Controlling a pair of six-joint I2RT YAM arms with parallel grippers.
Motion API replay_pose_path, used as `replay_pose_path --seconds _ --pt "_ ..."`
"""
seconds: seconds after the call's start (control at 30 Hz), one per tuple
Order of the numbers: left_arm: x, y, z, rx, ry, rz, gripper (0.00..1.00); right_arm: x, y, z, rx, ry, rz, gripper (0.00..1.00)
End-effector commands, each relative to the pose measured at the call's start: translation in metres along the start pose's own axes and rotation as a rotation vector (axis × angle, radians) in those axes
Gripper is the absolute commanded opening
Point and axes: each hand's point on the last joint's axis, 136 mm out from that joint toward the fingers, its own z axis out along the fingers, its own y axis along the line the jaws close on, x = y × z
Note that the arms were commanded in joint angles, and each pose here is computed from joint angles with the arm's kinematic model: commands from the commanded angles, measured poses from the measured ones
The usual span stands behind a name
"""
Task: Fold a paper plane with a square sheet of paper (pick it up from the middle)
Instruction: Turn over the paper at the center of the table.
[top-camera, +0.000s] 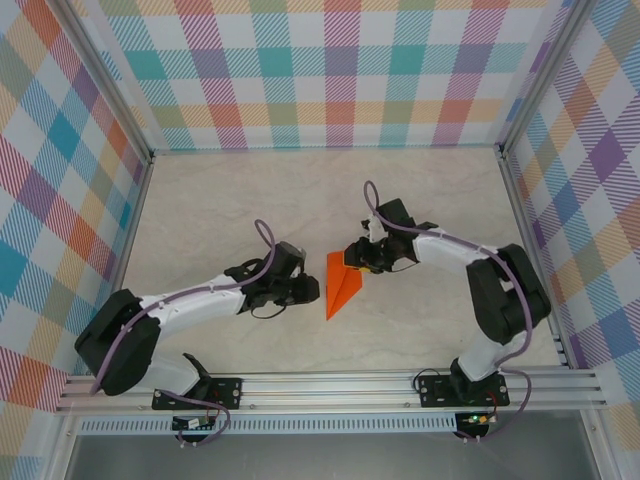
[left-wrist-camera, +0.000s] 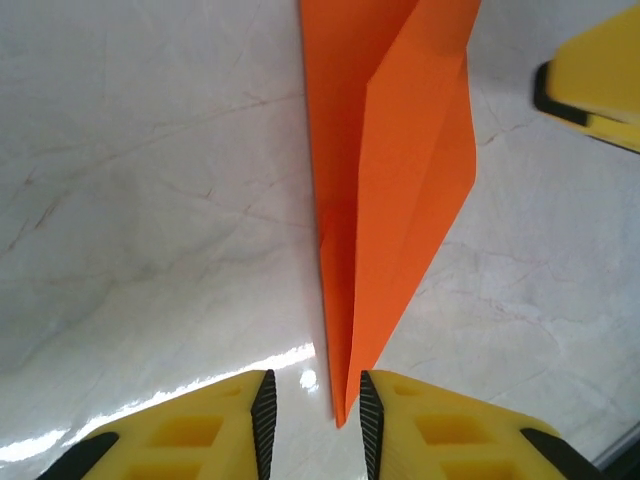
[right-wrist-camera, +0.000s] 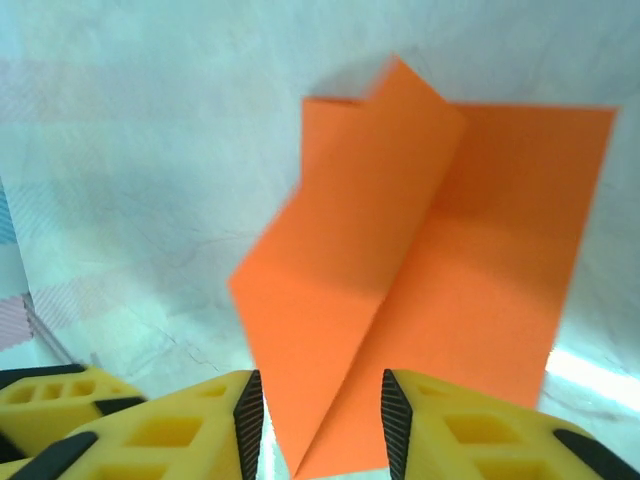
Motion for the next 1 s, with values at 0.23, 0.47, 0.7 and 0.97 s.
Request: replay_pose_path --seconds 0.23,0.47,0.7,0.97 --pt "-0.014 -0.011 0.042 -0.031 0.071 0.031 0.43 0.032 -0.041 -0.009 0.108 0.007 0.097 0.51" --pt "-0.012 0.0 0.057 -0.095 0.102 0.034 0.43 0.031 -0.04 0.004 0.066 0.036 0.125 0.52" --pt "-0.01 -0.001 0.065 -0.096 0.125 0.034 0.4 0.031 -0.042 0.016 0.045 0.062 0.139 0.51" --pt "-0.006 0.003 0.069 -0.11 0.14 0.034 0.35 0.034 -0.04 0.025 0.001 0.095 0.148 0.45"
